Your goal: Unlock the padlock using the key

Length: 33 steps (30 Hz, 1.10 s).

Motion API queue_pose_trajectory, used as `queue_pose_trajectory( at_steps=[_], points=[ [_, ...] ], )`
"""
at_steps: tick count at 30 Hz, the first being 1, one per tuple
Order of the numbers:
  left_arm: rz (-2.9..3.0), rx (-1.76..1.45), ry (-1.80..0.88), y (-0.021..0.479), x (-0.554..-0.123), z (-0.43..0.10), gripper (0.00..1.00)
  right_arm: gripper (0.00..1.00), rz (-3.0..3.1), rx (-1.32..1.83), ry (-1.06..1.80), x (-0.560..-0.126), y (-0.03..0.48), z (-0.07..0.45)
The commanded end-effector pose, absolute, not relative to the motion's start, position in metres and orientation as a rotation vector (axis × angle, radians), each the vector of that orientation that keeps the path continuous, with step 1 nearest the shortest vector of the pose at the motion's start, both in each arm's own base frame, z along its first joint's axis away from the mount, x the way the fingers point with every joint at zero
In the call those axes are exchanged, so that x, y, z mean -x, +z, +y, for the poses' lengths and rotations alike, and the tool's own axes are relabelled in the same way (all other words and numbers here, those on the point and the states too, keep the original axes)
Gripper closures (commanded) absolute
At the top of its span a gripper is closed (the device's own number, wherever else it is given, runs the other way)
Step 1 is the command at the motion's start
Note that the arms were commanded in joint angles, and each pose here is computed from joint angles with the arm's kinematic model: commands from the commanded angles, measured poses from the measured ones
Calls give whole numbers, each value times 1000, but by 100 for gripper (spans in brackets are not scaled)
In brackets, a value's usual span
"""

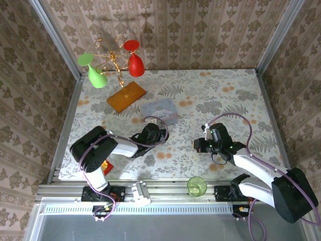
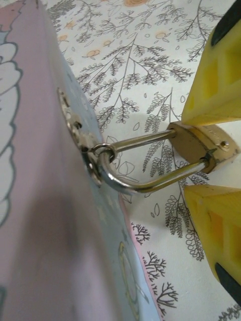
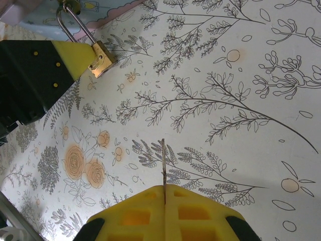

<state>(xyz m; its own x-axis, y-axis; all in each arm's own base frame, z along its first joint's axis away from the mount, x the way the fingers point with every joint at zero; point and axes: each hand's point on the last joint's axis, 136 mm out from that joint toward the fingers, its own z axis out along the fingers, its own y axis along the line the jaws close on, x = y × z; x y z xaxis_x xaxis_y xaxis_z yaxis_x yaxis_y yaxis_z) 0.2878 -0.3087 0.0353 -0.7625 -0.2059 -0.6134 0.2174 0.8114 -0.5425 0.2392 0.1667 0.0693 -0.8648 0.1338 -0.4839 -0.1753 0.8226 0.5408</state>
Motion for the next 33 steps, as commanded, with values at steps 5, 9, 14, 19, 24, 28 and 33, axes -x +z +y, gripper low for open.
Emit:
queue_pose_trajectory(
  at_steps=[5,9,14,19,24,28,33],
  points=[
    [2246,75,-756,25,-293,-309,66,100,2462,29,805,-243,77,165],
    [2235,63,-775,29,-291,-316,65,100,2462,29,805,-243,76,166],
    [2226,56,-779,26,-285,-319,62,100,2460,25,807,-243,75,166],
    [2242,65,-779,18,-280,-317,65,100,2461,22,806,-243,75,165],
    [2263,39,-726,19,-280,-314,69,100,2464,20,805,-243,74,165],
    [2273,22,-779,14,-279,-322,89,100,2470,25,810,-243,73,167],
    [2280,47,-860,26,-280,-323,95,100,2495,76,868,-242,74,178]
  ],
)
